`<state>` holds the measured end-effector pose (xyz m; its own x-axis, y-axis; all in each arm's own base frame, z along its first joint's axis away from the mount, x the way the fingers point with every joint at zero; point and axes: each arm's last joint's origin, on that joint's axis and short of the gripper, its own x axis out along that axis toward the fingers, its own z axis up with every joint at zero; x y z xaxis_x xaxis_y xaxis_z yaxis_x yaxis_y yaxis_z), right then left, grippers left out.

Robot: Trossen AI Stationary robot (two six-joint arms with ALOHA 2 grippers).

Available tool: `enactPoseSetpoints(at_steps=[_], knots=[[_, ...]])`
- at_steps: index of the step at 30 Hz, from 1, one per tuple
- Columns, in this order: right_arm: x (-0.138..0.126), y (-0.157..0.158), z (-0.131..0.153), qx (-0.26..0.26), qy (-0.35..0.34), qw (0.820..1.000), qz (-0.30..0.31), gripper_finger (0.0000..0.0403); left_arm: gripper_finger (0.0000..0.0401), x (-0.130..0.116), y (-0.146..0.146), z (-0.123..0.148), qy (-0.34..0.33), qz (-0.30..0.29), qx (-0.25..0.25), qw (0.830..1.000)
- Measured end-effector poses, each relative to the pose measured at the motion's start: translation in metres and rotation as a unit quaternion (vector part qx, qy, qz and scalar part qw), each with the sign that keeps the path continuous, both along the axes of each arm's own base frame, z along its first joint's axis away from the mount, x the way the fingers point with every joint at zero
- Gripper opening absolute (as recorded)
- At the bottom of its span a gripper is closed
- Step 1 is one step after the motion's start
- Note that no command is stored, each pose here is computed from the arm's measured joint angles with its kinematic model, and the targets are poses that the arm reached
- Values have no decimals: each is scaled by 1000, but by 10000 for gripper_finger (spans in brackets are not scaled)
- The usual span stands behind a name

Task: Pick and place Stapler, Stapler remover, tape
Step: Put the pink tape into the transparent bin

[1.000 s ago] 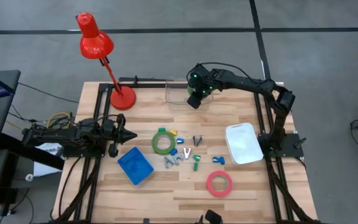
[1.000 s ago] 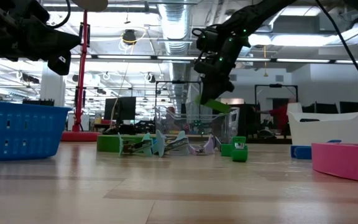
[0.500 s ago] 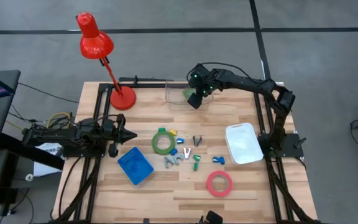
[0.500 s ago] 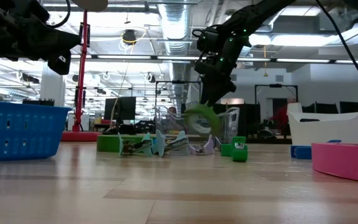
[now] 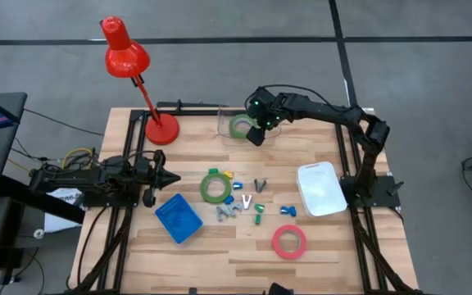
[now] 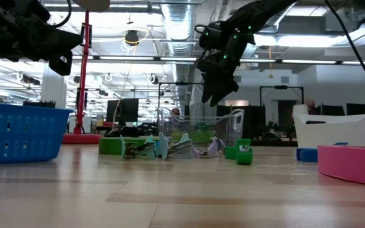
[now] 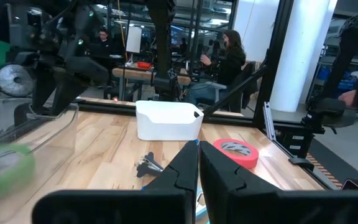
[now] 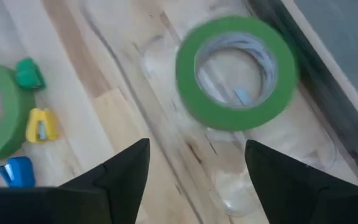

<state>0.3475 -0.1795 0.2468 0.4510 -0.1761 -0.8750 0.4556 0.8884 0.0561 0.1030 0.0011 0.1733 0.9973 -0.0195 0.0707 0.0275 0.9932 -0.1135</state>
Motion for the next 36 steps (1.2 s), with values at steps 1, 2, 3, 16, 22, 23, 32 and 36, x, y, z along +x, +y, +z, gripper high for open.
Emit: enactPoseSetpoints(at_steps=[1,2,3,16,22,23,32,36], knots=[[1,4,3,-3,-3,1000,8,255,8,0,0,0,0,0,0,1000],[1,8,6,-7,-6,1000,17,255,8,0,0,0,0,0,0,1000],[2,12,9,-11,-9,1000,27,255,8,0,0,0,-1,0,0,1000],[15,93,34,-29,-28,987,157,256,8,0,0,1,-3,0,0,1000],[23,128,35,-29,-37,978,205,256,8,0,0,1,-3,0,0,1000],[24,133,35,-29,-38,976,211,256,8,0,0,1,-3,0,0,1000],[22,164,33,-11,-18,972,236,256,8,0,0,1,-3,0,0,1000],[16,176,29,13,17,974,226,256,8,0,0,1,-3,0,0,1000]])
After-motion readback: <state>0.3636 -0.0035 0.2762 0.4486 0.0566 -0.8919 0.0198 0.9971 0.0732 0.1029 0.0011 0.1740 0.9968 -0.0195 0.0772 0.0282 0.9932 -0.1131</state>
